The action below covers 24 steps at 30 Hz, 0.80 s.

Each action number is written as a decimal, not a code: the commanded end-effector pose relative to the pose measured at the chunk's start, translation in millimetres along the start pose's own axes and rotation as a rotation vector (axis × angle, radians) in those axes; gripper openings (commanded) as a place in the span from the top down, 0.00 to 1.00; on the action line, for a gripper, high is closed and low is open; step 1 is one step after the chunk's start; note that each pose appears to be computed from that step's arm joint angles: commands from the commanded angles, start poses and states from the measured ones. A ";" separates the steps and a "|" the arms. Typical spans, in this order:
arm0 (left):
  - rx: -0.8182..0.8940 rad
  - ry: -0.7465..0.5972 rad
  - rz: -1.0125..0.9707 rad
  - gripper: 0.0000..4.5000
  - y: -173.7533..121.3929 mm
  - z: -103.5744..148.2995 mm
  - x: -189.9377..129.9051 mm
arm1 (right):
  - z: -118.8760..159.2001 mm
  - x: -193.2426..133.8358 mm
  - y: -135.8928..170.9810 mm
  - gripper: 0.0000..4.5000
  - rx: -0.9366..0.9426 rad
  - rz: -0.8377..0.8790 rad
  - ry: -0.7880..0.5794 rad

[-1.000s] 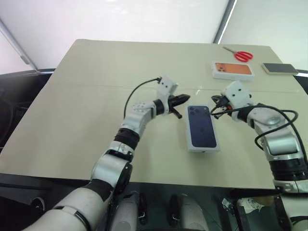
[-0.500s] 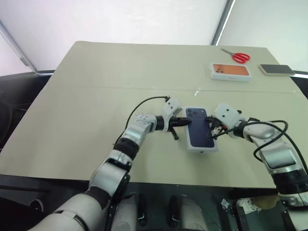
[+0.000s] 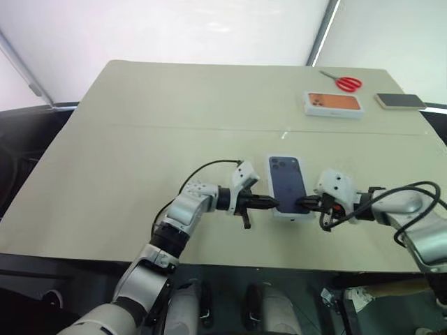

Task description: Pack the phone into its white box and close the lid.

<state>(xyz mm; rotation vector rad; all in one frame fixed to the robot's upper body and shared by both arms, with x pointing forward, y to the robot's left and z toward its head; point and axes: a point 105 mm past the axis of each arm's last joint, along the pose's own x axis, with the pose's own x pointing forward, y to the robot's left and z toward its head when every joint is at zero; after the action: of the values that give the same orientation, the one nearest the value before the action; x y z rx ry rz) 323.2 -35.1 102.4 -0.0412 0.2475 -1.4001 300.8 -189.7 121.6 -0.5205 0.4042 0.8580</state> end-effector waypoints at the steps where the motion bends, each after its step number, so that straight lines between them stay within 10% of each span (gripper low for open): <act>1: 0.066 -0.134 0.102 0.88 18.9 41.0 -19.3 | 13.5 -0.1 -22.7 0.94 0.105 -0.090 -0.078; 10: 0.157 -0.170 0.334 0.00 53.3 56.7 -101.6 | 49.6 5.8 -37.1 0.00 0.092 -0.120 -0.256; 24: 0.143 -0.119 0.542 0.00 51.6 35.0 -211.1 | 20.8 -22.7 -38.5 0.00 -0.101 -0.140 -0.246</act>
<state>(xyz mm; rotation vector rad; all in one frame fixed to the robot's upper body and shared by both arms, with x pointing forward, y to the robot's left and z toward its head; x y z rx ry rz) 354.0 170.8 147.0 0.0475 0.0909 -0.8636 322.9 -202.8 144.1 -0.4710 0.1559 0.8184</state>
